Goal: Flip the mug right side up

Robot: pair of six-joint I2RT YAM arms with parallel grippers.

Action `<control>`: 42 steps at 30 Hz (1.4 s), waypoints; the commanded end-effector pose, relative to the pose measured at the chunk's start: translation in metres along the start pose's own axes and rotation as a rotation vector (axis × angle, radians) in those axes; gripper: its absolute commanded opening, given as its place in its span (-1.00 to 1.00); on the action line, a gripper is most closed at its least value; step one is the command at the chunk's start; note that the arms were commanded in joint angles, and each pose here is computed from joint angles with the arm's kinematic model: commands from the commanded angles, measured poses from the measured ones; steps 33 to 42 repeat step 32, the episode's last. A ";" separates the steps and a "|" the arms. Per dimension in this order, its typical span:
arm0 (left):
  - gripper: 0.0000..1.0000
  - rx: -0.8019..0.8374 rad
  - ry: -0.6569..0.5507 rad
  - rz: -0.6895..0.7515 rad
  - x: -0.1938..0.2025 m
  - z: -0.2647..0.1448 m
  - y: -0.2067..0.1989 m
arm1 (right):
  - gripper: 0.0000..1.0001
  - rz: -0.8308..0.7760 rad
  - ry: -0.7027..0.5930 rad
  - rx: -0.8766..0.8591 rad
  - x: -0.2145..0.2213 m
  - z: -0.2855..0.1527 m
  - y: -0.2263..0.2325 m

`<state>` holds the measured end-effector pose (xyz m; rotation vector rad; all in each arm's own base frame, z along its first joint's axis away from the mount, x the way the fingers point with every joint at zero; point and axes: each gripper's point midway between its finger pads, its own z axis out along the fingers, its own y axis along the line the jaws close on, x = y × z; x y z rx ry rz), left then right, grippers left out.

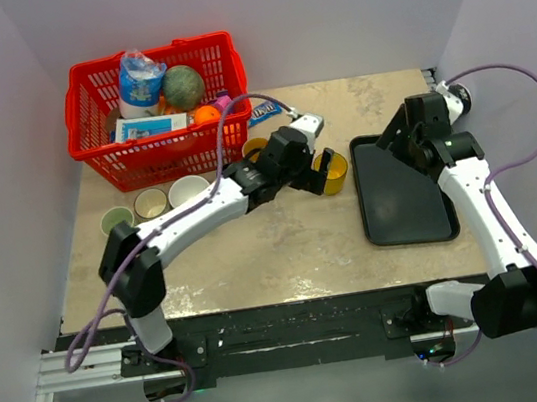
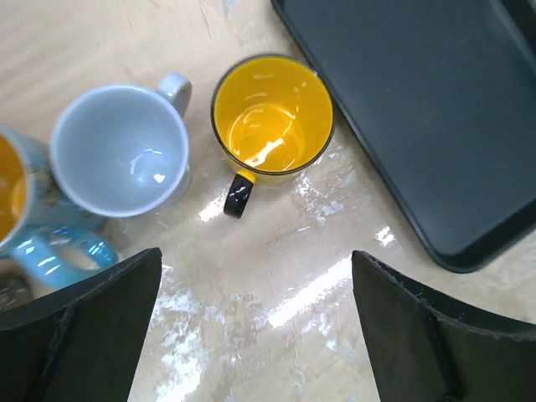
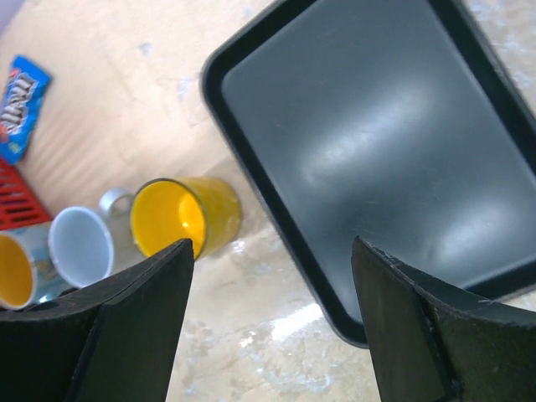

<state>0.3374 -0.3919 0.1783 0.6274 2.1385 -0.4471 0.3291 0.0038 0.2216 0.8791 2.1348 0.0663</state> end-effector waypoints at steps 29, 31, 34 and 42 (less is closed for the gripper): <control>0.99 -0.466 -0.696 -0.099 -0.176 -0.309 0.115 | 0.80 -0.044 -0.410 -0.584 -0.129 -0.125 0.113; 0.99 -0.478 -0.695 -0.113 -0.173 -0.309 0.117 | 0.81 -0.045 -0.407 -0.584 -0.128 -0.123 0.113; 0.99 -0.480 -0.702 -0.120 -0.173 -0.311 0.118 | 0.81 -0.047 -0.405 -0.584 -0.128 -0.122 0.113; 0.99 -0.480 -0.702 -0.120 -0.173 -0.311 0.118 | 0.81 -0.047 -0.405 -0.584 -0.128 -0.122 0.113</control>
